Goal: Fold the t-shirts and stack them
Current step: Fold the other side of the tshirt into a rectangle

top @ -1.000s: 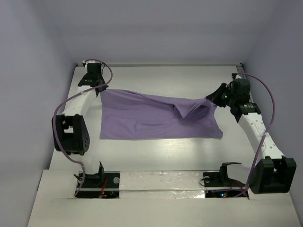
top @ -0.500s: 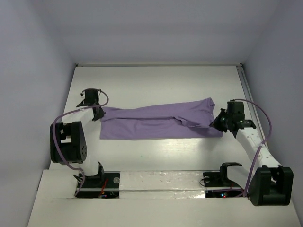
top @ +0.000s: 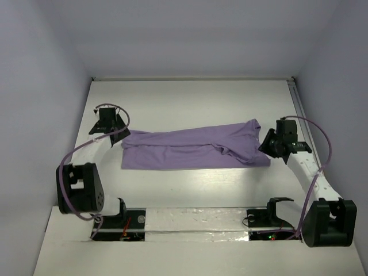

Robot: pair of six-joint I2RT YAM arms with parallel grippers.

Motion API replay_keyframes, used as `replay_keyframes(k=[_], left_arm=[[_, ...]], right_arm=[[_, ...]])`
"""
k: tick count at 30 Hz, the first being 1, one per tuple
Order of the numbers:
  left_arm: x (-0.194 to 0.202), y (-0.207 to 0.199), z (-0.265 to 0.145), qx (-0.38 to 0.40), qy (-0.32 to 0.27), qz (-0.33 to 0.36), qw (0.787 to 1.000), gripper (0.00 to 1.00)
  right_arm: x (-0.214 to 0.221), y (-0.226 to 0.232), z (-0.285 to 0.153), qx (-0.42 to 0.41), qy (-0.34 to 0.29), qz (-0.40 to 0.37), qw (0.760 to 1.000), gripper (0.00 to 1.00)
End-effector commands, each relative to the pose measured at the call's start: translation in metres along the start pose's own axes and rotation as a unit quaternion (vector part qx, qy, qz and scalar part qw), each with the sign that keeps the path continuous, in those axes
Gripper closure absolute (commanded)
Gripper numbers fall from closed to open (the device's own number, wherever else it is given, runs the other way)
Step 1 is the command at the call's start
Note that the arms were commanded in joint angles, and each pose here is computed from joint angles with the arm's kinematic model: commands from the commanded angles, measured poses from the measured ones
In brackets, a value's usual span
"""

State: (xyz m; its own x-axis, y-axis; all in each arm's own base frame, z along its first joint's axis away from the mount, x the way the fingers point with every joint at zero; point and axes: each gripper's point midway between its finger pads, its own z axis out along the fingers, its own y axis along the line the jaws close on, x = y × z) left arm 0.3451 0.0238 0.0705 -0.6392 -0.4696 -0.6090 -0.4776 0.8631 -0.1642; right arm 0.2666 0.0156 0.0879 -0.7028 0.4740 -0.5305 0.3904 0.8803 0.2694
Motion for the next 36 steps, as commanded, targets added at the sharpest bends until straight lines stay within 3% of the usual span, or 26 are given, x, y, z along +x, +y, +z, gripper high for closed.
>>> replay_keyframes(k=[1,2,3,4,8,11,12,14,19,29,36], left_arm=[[-0.044,-0.02,-0.035,0.043,-0.077,-0.015,0.996,0.46],[-0.041,-0.031,-0.039,0.059,-0.074,-0.006,0.996,0.47],[-0.038,-0.036,-0.038,0.064,-0.069,-0.003,0.996,0.49],[-0.029,-0.044,-0.034,0.071,-0.055,0.007,0.996,0.56],[-0.008,-0.05,-0.019,0.065,-0.026,0.024,0.997,0.68],[0.007,-0.048,-0.008,0.056,-0.006,0.027,0.998,0.72],[0.008,-0.047,-0.009,0.058,-0.007,0.026,0.998,0.73],[0.002,-0.05,-0.012,0.064,-0.018,0.024,0.997,0.73],[-0.011,-0.058,-0.016,0.072,-0.028,0.028,0.997,0.71],[0.008,-0.055,-0.011,0.082,-0.008,0.03,0.996,0.72],[0.019,-0.051,-0.009,0.085,0.0,0.029,0.996,0.73]], right_arm=[[-0.033,0.042,-0.03,-0.08,-0.053,-0.047,0.994,0.78],[-0.029,0.056,-0.033,-0.102,-0.042,-0.055,0.992,0.92],[-0.016,0.073,-0.034,-0.123,-0.024,-0.08,0.989,1.0],[0.002,0.092,-0.031,-0.135,0.0,-0.106,0.985,1.0],[0.033,0.13,-0.02,-0.167,0.039,-0.112,0.979,1.0],[0.048,0.148,-0.008,-0.178,0.055,-0.115,0.976,0.76],[0.054,0.152,0.002,-0.173,0.068,-0.119,0.975,0.61],[0.06,0.157,0.011,-0.166,0.073,-0.127,0.975,0.53],[0.066,0.158,0.041,-0.137,0.079,-0.123,0.98,0.51],[0.054,0.15,0.064,-0.081,0.049,-0.104,0.99,0.55],[0.048,0.148,0.068,-0.059,0.044,-0.104,0.992,0.71]])
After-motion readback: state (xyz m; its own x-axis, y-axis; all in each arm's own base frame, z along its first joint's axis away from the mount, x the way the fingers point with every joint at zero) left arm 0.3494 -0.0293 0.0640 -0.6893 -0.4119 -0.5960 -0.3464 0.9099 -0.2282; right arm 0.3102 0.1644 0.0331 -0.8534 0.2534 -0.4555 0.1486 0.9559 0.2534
